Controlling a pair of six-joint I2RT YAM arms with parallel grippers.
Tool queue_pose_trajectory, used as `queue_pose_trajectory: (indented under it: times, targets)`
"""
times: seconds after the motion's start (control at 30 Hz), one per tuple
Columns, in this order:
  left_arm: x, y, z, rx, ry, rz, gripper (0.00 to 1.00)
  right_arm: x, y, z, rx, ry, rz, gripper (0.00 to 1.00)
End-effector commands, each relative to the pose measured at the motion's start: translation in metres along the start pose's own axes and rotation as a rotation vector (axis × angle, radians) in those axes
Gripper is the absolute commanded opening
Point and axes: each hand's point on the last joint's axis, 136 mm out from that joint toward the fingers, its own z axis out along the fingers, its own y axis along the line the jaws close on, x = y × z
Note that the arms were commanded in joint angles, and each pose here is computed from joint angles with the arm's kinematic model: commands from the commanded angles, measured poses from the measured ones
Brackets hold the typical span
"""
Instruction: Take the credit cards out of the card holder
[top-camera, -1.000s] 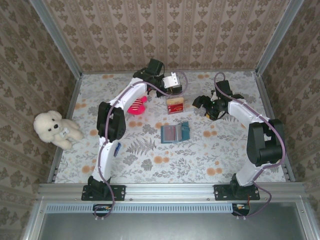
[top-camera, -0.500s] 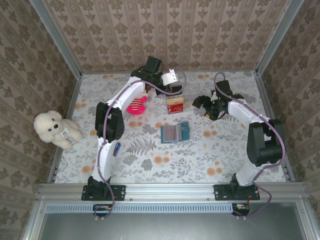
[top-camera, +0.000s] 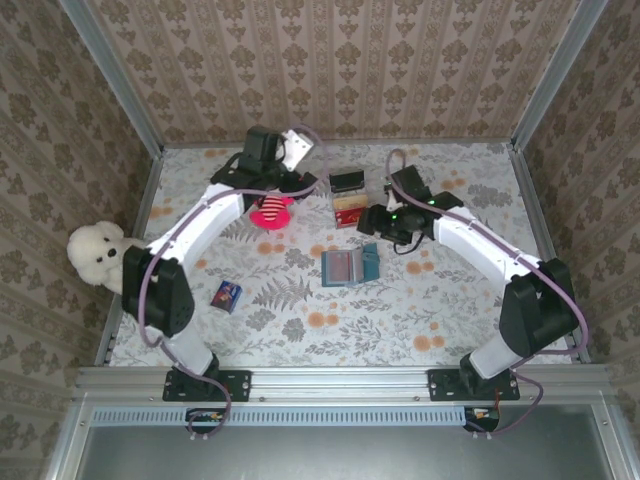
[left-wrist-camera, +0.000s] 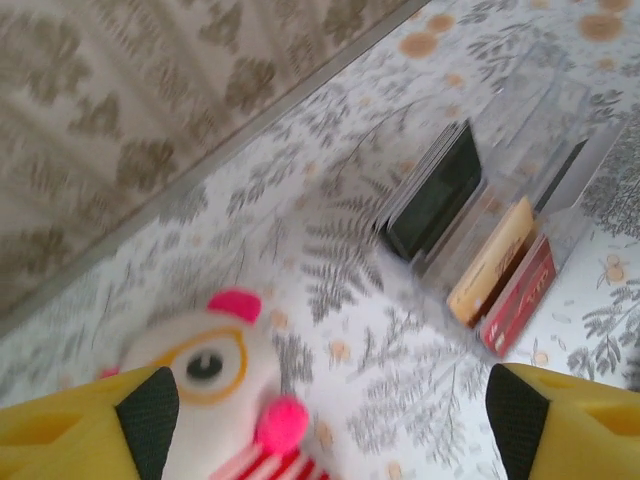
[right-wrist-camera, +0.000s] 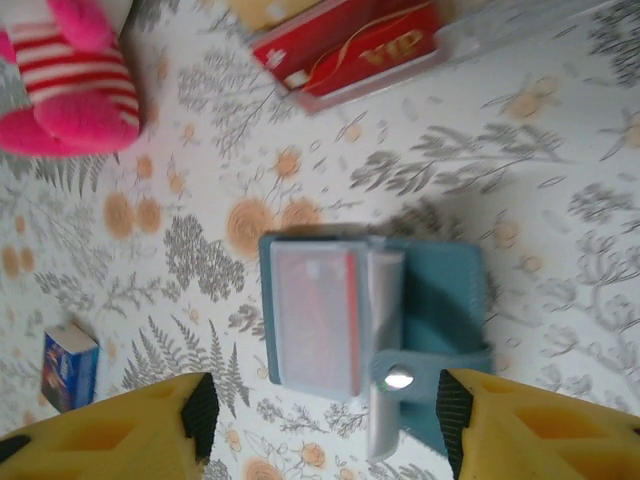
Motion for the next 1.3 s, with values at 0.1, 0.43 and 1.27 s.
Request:
queue_pose_trajectory:
  times: [0.1, 0.43, 1.27]
  targets:
    - [0.041, 0.042, -0.051, -0.192, -0.003, -0.348, 0.94, 0.044, 0.03, 0.013, 0.093, 0.052, -0.142, 0.48]
    - [0.112, 0.056, -0.096, -0.327, 0.071, -0.645, 1.0, 0.073, 0.015, 0.065, 0.308, 0.167, -0.287, 0.64]
    - [0.136, -0.011, -0.048, 0.102, 0.154, -0.984, 1.0, 0.077, -0.021, 0.123, 0.384, 0.207, -0.205, 0.76]
